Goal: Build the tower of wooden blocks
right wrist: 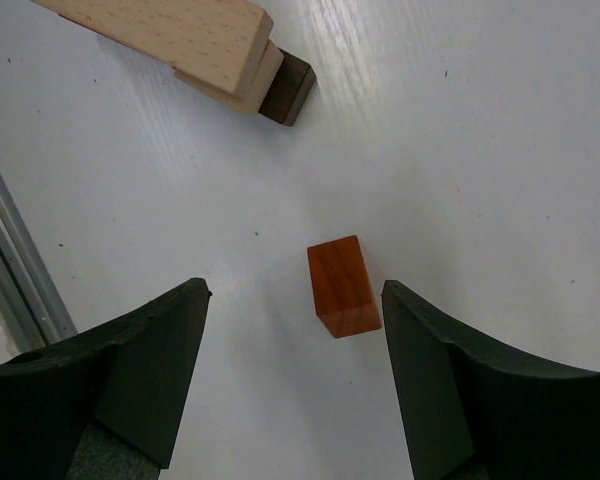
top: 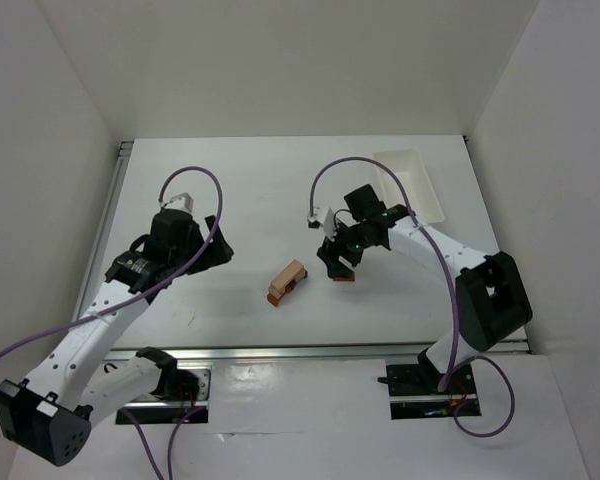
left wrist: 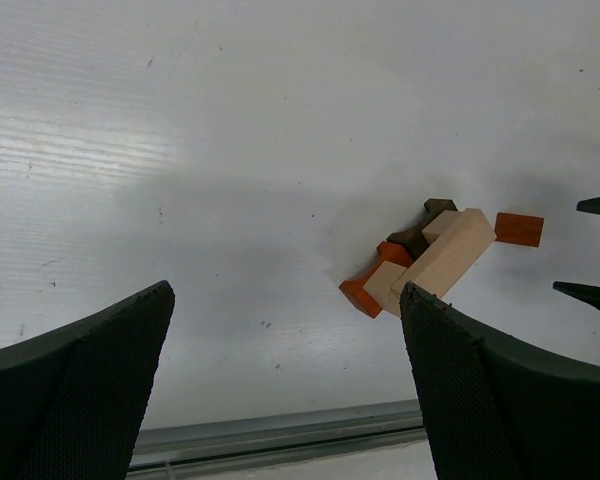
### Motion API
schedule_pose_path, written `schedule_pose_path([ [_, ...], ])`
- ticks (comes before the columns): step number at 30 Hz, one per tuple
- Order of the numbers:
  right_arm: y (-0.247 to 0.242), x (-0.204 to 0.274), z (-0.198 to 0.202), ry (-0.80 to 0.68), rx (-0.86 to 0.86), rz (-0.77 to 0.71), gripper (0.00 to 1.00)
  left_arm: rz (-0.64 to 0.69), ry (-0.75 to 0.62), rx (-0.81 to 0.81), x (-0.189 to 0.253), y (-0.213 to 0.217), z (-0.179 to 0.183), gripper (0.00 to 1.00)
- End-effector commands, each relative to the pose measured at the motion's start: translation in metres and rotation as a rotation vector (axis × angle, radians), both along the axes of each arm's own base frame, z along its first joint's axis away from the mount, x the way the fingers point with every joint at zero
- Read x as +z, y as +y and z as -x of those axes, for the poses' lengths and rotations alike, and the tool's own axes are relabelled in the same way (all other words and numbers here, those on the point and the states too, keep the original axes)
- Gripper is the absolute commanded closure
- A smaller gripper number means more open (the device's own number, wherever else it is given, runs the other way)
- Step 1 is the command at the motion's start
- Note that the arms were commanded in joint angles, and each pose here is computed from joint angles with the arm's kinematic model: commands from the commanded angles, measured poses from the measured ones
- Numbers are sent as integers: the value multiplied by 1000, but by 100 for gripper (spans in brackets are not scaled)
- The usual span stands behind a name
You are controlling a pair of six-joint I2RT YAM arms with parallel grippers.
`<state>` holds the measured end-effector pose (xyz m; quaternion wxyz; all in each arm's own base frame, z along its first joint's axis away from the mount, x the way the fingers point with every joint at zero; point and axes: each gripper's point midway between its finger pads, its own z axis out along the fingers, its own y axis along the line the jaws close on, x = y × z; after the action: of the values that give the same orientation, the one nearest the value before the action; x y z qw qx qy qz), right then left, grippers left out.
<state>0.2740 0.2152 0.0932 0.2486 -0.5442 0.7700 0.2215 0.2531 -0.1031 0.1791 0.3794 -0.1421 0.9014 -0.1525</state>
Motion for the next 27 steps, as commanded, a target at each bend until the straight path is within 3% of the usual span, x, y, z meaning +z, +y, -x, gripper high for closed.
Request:
schedule_pose_path([
  [1, 2, 15, -12, -34, -142, -49, 22, 18, -29, -47, 15, -11, -10, 1],
  [7, -23, -7, -22, -56, -278, -14, 22, 44, -35, -123, 18, -24, -12, 1],
  [27, -29, -51, -10, 12, -277, 29, 24, 15, 14, -122, -1, -24, -16, 1],
])
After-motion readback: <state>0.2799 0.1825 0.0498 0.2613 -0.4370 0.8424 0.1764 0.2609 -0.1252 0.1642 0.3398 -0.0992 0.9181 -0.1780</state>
